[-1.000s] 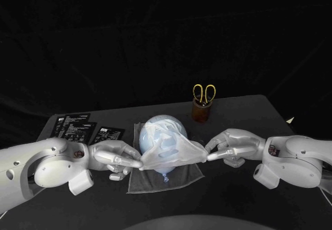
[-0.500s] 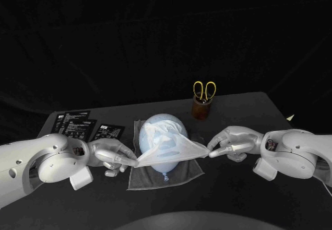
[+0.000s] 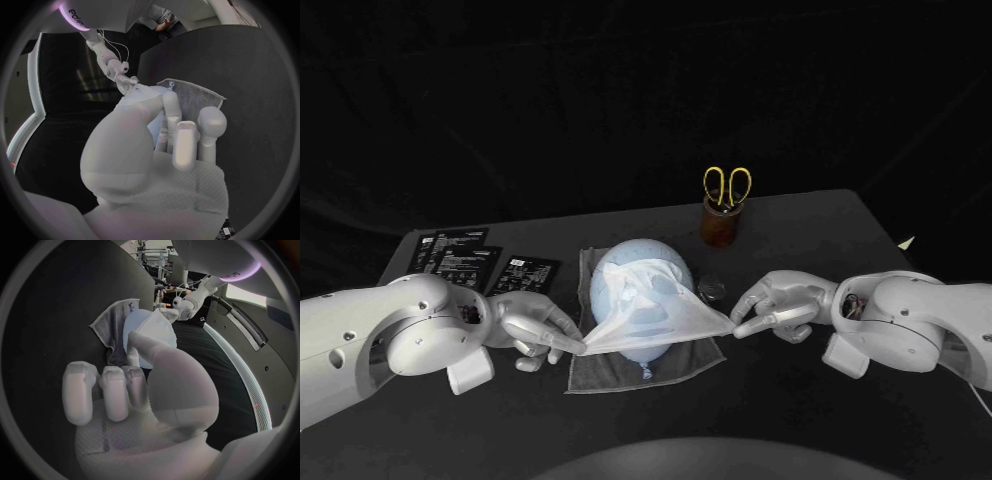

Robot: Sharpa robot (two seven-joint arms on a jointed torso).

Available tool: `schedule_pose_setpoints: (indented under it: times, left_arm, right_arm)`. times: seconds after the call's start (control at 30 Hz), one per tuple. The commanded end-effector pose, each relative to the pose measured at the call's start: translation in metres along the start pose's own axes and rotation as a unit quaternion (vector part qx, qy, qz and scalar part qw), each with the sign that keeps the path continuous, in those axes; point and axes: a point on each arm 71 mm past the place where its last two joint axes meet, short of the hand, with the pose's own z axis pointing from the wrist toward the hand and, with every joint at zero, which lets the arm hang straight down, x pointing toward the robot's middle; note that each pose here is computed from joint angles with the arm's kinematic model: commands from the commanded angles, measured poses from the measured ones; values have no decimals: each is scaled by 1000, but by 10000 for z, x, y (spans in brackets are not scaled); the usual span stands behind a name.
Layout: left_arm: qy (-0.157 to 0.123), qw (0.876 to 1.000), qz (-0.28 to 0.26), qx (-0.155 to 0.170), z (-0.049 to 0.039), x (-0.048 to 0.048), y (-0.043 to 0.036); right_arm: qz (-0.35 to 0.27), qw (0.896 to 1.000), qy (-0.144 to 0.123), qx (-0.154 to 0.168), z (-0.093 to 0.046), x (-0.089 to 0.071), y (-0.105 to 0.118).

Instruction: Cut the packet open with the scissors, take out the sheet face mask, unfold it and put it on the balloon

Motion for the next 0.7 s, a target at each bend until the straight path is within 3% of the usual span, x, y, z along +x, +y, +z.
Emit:
schedule_pose_setpoints:
  times: [0.03,0.53,0.7]
  left_arm:
    - [-11,1000,-4,-8,16,-6,-7]
    - [-21,1000,5,-10,37,-33,-9]
    - [-36,999,19,-16,24,-96,25]
  right_arm:
    - [-4,999,-38,5,39,-7,-28]
    - [7,998,-67,1,79,-3,-66]
    - [3,996,-94,3,59,-73,-97]
